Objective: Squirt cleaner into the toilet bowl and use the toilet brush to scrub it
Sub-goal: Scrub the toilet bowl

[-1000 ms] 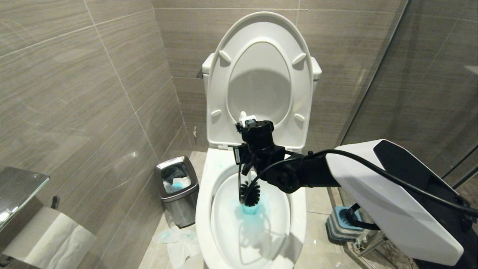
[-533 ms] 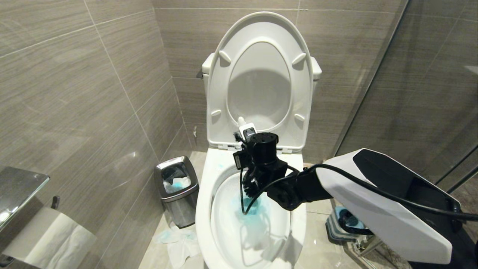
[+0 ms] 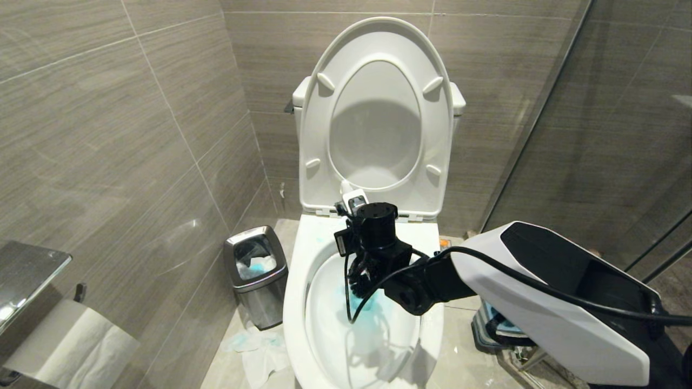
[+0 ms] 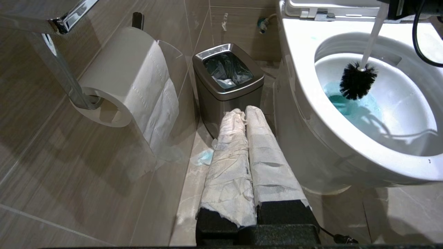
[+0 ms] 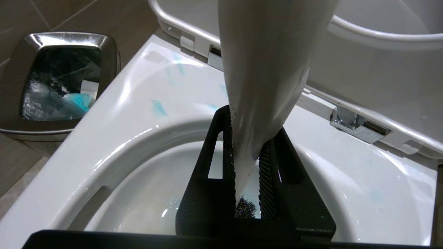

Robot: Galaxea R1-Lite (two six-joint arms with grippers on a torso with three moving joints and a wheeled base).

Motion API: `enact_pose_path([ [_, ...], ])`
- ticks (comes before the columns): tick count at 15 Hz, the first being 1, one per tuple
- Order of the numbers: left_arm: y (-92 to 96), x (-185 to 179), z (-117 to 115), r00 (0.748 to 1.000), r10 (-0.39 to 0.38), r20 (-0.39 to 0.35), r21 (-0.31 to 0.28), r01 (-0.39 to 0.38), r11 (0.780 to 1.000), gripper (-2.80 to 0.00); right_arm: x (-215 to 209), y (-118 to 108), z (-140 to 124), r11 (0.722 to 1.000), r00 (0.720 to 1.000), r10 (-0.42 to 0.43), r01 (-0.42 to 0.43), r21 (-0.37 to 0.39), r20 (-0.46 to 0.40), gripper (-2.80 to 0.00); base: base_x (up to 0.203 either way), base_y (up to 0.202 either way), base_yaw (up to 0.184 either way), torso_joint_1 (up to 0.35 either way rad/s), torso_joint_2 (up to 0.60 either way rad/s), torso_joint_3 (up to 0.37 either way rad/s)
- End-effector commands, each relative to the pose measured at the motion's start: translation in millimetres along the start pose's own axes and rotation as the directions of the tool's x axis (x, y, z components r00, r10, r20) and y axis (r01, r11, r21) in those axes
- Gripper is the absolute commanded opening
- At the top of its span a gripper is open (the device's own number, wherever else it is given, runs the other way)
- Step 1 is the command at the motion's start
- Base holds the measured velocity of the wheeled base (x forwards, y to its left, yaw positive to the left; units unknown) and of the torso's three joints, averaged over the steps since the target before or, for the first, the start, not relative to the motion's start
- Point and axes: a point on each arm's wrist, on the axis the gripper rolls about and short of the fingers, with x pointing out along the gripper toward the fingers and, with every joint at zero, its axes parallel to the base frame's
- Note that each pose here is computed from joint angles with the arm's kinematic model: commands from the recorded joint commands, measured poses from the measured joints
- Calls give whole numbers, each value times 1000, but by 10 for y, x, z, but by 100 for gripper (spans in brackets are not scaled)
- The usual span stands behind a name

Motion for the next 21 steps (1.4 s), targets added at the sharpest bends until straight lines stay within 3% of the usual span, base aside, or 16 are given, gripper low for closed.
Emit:
enact_pose_path([
  [1, 0, 1, 0, 1000, 0, -1, 1, 0, 1000, -280, 40, 18, -94, 1000, 1000, -2, 2, -7, -14, -280, 0, 0, 0, 0, 0, 0],
  [13, 0, 1, 0, 1000, 0, -1, 1, 0, 1000, -280, 268, 25, -506, 1000, 993, -18, 17, -7, -115, -280, 0, 0, 0, 0, 0, 0],
  [16, 0, 1, 0, 1000, 0, -1, 1, 0, 1000, -280, 257, -3, -333, 1000, 995, -22, 23, 11, -95, -280, 0, 0, 0, 0, 0, 0],
  [20, 0, 1, 0, 1000, 0, -1, 1, 0, 1000, -280, 20, -126, 261, 999, 1000, -24, 24, 48, -14, -280, 0, 0, 0, 0, 0, 0],
  [21, 0, 1, 0, 1000, 0, -1, -1, 0, 1000, -280, -28, -120, 289, 999, 999, -17, 18, 41, -27, -280, 0, 0, 0, 0, 0, 0],
])
